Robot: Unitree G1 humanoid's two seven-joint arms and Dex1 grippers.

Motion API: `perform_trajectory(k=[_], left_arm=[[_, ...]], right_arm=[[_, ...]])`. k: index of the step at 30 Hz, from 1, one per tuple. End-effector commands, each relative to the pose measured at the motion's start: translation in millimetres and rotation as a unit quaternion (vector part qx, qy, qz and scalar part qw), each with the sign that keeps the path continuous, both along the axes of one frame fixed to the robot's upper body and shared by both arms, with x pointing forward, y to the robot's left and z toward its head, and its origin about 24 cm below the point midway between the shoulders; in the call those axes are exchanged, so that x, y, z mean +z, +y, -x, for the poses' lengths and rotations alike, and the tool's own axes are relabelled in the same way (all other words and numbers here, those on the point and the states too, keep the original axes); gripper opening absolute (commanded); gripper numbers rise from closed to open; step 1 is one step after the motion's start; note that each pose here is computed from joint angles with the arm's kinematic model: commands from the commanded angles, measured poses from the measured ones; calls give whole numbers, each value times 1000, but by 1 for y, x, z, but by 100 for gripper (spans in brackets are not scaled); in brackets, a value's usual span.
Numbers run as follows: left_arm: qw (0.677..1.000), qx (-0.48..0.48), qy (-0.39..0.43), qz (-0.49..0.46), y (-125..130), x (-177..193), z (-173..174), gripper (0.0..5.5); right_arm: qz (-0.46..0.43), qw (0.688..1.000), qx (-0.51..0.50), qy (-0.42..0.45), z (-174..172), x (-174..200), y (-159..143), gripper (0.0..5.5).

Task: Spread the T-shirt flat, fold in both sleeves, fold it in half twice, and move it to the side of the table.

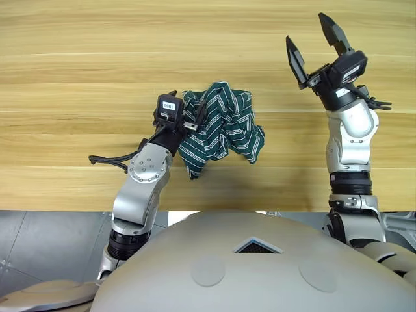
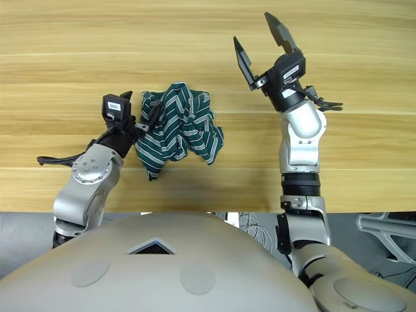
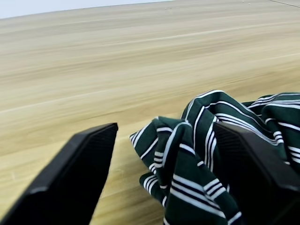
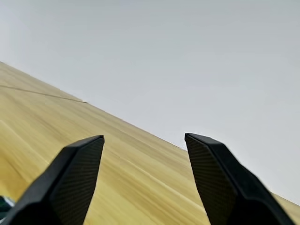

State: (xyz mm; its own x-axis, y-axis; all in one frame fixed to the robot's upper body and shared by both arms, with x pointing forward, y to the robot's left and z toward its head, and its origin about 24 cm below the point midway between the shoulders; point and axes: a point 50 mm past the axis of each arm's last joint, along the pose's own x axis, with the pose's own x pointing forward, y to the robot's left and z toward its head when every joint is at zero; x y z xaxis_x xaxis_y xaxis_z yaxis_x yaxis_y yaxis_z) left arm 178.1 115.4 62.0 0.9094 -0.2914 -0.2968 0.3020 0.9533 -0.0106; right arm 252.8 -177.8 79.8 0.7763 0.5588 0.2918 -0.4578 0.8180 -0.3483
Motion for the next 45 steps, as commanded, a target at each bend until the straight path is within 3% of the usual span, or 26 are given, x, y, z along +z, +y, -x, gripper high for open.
perform_trajectory(k=[1,16,19,22,26,33,45], left_arm=[[1000,-2,4,2,1,-1,-1,288],[1000,1,27,9,8,-13,-5,48],[1000,5,19,9,10,-10,-6,3],[1000,8,-5,10,13,1,-3,3],[999,6,-20,29,12,10,1,3],[999,-3,-19,48,8,12,5,3],[998,-20,-9,56,0,10,10,3]], right_arm=[[10,1000,3,4,1,-1,3,321],[24,999,30,3,10,0,14,321],[44,996,68,39,22,-4,17,321],[39,983,91,152,42,-6,23,321],[28,961,137,240,66,-3,39,321],[-42,920,144,362,73,-16,57,321],[-78,901,56,424,70,-28,64,321]])
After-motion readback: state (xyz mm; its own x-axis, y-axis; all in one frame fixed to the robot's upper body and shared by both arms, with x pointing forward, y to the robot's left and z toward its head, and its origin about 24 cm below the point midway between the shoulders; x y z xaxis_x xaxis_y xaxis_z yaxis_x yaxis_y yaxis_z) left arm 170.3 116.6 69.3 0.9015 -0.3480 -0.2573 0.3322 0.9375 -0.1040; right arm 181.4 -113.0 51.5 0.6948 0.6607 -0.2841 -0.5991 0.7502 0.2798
